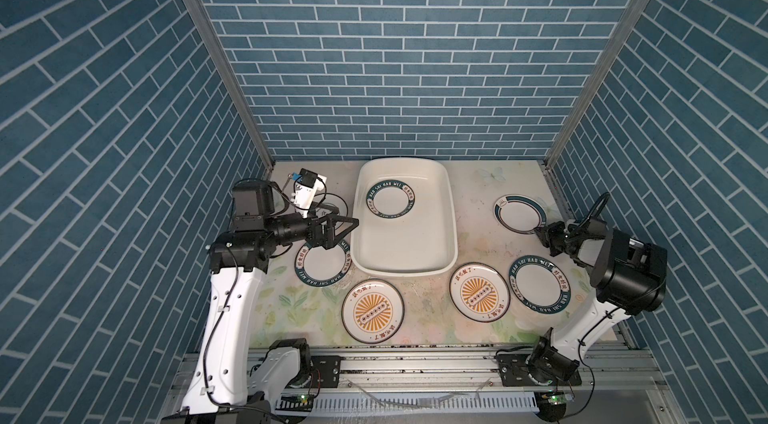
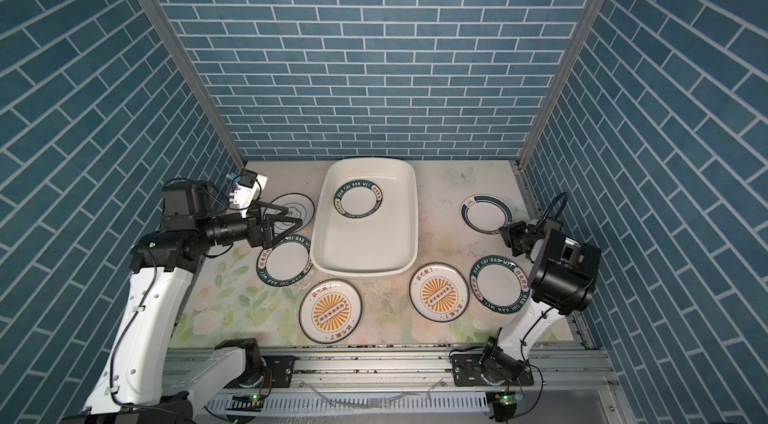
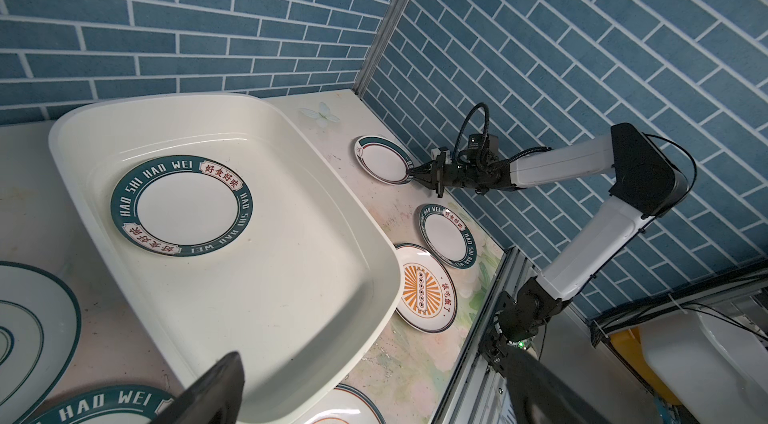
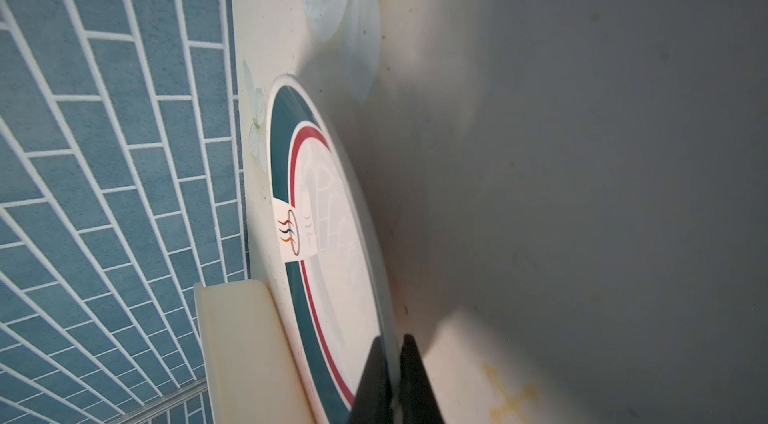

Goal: Place the plates into the plastic bin on the countertop
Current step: 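Lower the right gripper and pinch the red-and-green-rimmed plate's rim, then lift the plate upright with the right gripper and carry it over the bin, then lower the plate onto the HAO SHI HAO WEI plate in the bin, then open the right gripper to release the plate in the bin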

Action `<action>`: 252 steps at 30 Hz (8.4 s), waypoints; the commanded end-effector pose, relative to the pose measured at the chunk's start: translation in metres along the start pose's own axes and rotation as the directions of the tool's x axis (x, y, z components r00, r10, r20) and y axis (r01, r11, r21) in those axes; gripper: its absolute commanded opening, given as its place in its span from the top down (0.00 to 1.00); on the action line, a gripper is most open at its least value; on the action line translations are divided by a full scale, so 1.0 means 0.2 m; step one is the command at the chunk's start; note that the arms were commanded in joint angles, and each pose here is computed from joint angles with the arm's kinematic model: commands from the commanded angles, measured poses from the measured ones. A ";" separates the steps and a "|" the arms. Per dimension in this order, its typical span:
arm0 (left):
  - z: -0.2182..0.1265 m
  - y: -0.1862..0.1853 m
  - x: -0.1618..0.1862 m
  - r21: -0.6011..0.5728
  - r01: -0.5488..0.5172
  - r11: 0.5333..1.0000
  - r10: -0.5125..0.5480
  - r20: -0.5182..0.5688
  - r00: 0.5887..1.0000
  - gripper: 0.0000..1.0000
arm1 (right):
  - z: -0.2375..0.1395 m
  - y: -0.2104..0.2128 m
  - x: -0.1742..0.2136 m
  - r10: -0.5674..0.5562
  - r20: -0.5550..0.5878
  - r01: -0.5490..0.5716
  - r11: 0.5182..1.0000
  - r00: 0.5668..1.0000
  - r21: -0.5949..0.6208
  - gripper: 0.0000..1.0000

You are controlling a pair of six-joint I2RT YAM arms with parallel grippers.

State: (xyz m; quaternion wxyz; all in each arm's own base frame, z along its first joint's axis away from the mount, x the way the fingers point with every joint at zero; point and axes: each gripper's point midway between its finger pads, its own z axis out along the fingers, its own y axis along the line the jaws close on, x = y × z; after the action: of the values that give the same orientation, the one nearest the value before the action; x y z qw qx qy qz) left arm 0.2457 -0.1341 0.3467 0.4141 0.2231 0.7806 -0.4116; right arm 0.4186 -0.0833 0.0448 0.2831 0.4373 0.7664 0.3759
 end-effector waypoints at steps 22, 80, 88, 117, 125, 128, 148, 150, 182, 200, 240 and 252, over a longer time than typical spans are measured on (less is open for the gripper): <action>0.00 0.11 0.04 -0.113 -0.013 0.993 0.014 0.009 1.000 0.00 | -0.32 0.70 0.22 -0.315 0.059 0.320 0.942 0.947 -0.097 1.00; -0.05 0.13 0.01 -0.182 -0.053 0.982 0.058 0.020 0.998 0.00 | 0.04 1.61 1.55 -0.705 -0.111 0.624 0.681 0.700 -0.384 0.99; -0.05 0.14 0.00 -0.186 -0.048 0.981 0.054 0.027 0.998 0.00 | 0.18 1.61 1.64 -0.708 -0.137 0.624 0.683 0.692 -0.379 0.99; -0.04 0.13 0.01 -0.151 -0.018 0.988 0.024 0.037 0.999 0.00 | 0.51 1.44 1.68 -0.701 -0.200 0.647 0.711 0.684 -0.278 0.99; -0.03 0.13 0.01 -0.131 -0.008 0.991 0.013 0.039 0.999 0.00 | 0.57 1.40 1.67 -0.686 -0.192 0.641 0.726 0.702 -0.251 0.98; -0.03 0.13 0.02 -0.128 -0.009 0.992 0.014 0.040 0.999 0.01 | 0.59 1.37 1.66 -0.683 -0.193 0.642 0.729 0.705 -0.236 0.98; -0.02 0.13 0.02 -0.126 -0.010 0.992 0.015 0.040 0.999 0.00 | 0.72 1.26 1.68 -0.623 -0.223 0.587 0.782 0.750 -0.210 0.98; -0.02 0.13 0.02 -0.125 -0.008 0.992 0.013 0.039 0.999 0.00 | 0.72 1.25 1.68 -0.620 -0.230 0.584 0.785 0.751 -0.208 0.97; -0.03 0.12 0.02 -0.120 -0.015 0.993 0.020 0.042 0.999 0.01 | 0.84 1.15 1.69 -0.534 -0.274 0.500 0.845 0.800 -0.188 0.95; -0.02 0.09 0.01 -0.091 -0.010 0.996 0.014 0.046 0.999 0.01 | 0.85 1.16 1.70 -0.503 -0.281 0.461 0.864 0.817 -0.205 0.93; -0.03 0.08 -0.01 -0.085 -0.011 0.996 0.015 0.050 0.999 0.00 | 0.95 1.05 1.72 -0.481 -0.338 0.455 0.876 0.809 -0.157 0.75; -0.03 0.08 -0.01 -0.085 -0.011 0.996 0.016 0.052 0.999 0.00 | 0.94 1.02 1.73 -0.491 -0.355 0.473 0.869 0.795 -0.144 0.72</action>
State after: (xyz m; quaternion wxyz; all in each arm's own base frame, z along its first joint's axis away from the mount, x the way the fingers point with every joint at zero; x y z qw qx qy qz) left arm 0.2571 -0.1204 0.3344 0.4368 0.1958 0.7918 -0.3794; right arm 0.4938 0.3503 0.0684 0.2271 0.1434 0.8832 0.3845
